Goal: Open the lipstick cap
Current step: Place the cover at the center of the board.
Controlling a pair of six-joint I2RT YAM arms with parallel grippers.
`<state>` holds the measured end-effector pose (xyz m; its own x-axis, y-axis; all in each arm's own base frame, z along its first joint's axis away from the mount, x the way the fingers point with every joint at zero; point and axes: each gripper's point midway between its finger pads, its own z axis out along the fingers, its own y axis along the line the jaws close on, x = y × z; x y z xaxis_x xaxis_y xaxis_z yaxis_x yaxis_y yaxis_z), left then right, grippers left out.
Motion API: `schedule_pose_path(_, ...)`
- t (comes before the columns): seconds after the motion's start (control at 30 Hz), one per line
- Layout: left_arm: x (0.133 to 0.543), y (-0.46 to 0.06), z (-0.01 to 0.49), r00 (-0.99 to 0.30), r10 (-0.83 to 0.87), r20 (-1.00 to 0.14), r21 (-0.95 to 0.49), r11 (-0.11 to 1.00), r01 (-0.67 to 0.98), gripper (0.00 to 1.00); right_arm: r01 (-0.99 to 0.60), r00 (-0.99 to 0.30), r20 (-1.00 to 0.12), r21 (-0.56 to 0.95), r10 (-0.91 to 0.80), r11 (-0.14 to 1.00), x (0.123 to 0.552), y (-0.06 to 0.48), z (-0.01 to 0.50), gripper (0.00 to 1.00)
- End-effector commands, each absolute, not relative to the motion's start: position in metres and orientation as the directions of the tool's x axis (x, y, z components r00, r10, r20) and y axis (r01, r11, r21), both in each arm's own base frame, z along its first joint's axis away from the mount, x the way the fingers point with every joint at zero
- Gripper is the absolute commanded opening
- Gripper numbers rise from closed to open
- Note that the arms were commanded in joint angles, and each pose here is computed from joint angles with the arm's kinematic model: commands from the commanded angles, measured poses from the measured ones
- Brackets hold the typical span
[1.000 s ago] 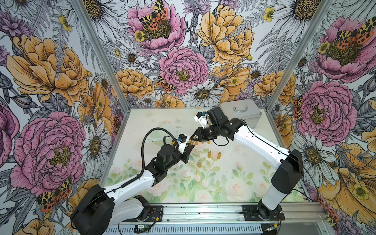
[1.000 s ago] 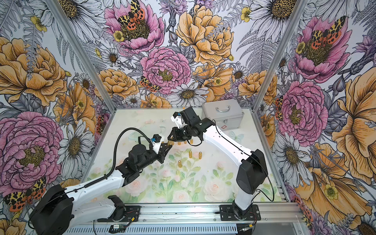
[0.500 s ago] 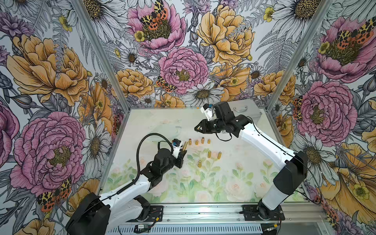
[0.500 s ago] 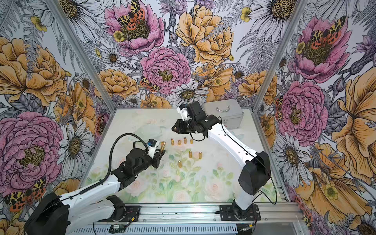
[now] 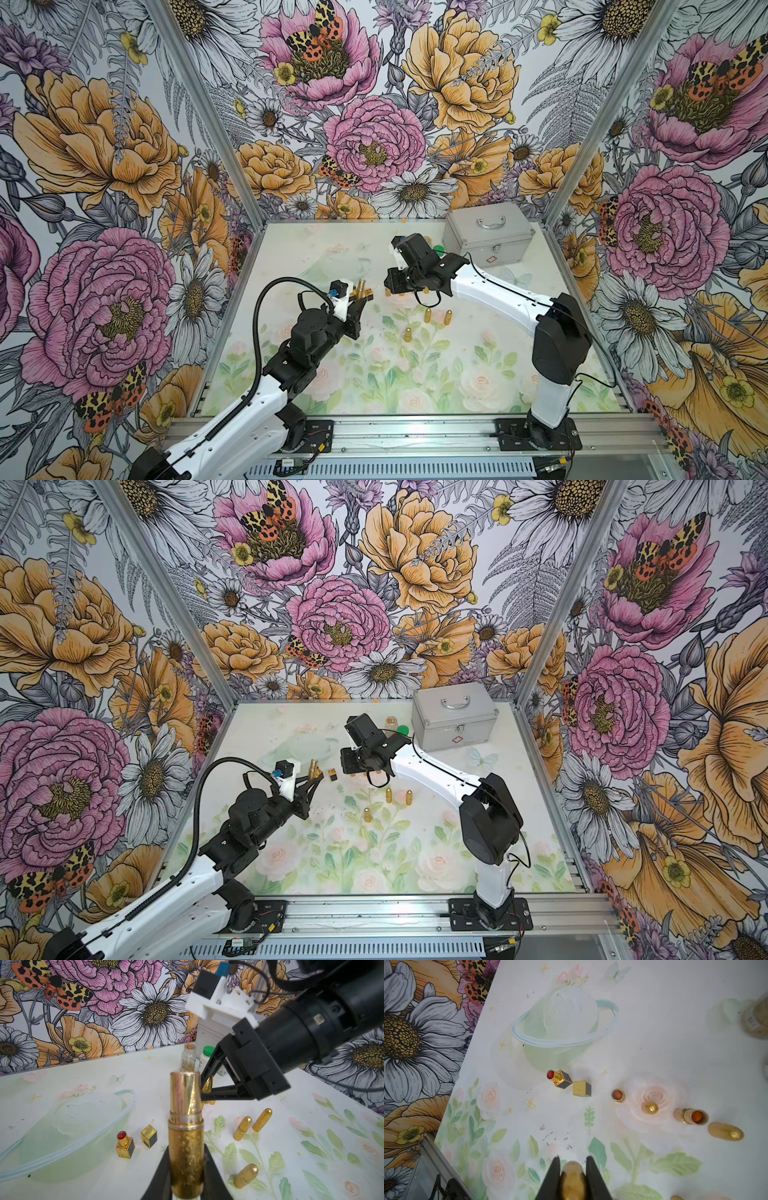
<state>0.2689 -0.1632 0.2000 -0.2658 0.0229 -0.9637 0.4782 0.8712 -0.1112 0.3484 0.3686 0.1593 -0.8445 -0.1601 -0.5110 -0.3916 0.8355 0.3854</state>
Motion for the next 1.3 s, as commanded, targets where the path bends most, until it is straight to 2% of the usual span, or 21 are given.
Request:
schedule_pose_path(0.0,0.267,-0.148,0.188,-0.297,0.008,-0.955,-0.125,0.897,0.425,0.00,-0.390,-0.820,-0.549,0.334,-0.159,0.858,0.353,0.383,0.141,0.21)
schedule_pose_path(0.27,0.264,-0.132,0.189,-0.286,-0.028,-0.958,-0.143,0.911,0.387,0.00,-0.411,-0.813,-0.544,0.282,-0.208,0.867,0.348,0.411,0.091,0.21)
schedule_pose_path(0.6,0.264,-0.124,0.185,-0.295,-0.047,-0.954,-0.158,0.917,0.366,0.00,-0.403,-0.808,-0.532,0.184,-0.254,0.896,0.353,0.413,0.046,0.22)
schedule_pose_path(0.97,0.265,-0.124,0.185,-0.295,-0.058,-0.954,-0.167,0.918,0.360,0.00,-0.429,-0.787,-0.536,0.117,-0.306,0.896,0.352,0.417,0.029,0.23)
schedule_pose_path(1.27,0.265,-0.124,0.188,-0.291,-0.060,-0.955,-0.168,0.916,0.364,0.00,-0.439,-0.778,-0.538,0.098,-0.323,0.893,0.349,0.418,0.029,0.30)
